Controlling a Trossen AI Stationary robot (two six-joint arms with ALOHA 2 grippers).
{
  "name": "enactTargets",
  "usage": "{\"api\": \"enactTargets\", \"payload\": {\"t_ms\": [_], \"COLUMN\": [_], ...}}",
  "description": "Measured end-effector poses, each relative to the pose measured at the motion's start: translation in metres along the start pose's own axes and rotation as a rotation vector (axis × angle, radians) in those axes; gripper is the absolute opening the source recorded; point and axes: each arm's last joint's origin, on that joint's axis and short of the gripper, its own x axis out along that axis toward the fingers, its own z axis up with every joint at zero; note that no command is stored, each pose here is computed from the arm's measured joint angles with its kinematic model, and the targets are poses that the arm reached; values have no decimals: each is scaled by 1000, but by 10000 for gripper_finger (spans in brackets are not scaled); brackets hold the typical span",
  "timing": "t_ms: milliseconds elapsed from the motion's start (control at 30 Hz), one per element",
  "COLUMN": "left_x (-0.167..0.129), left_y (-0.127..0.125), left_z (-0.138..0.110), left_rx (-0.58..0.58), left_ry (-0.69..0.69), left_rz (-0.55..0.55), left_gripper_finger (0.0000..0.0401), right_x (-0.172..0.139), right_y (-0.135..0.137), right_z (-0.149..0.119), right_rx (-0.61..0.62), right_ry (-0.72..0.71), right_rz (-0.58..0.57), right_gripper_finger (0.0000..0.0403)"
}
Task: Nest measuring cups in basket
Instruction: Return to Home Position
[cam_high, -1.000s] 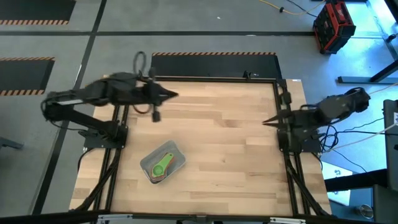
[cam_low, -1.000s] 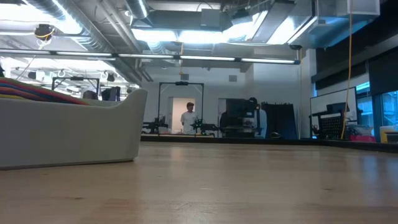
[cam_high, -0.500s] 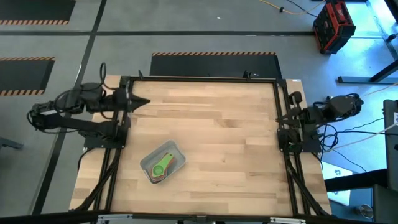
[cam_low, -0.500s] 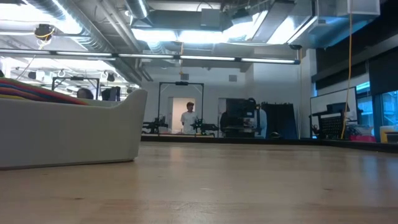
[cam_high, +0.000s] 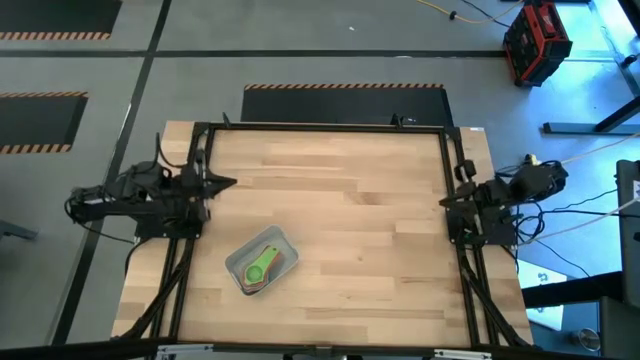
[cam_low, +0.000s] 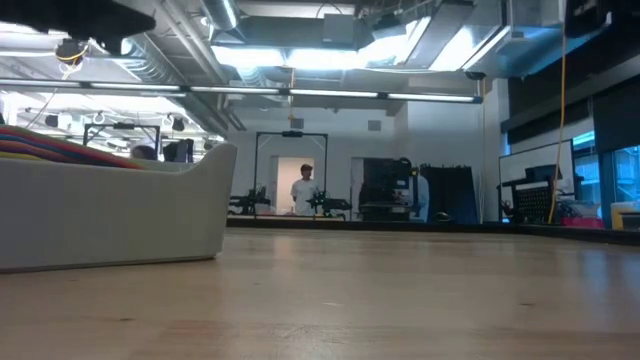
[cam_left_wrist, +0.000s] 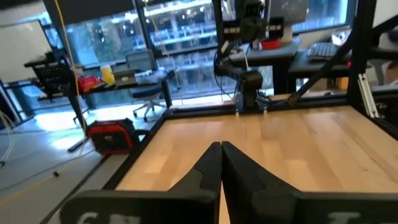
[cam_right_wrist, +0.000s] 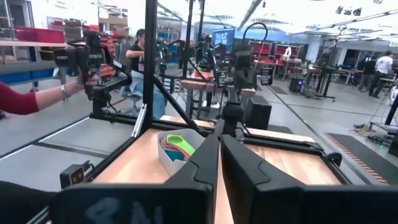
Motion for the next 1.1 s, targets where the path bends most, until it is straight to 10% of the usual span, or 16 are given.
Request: {"api": "enactTargets", "payload": {"t_ms": [1100], "left_x": [23], "left_y": [-16], "left_z": [-71], "left_rx": [-42], "left_ry": [-135], "left_rz": [-97], "left_gripper_finger": [3], "right_x": [37], "right_y": [21], "right_z": [-73], "right_rx": [-16], "right_ry": [-97], "right_rz": [-5], "right_gripper_finger": [25]}}
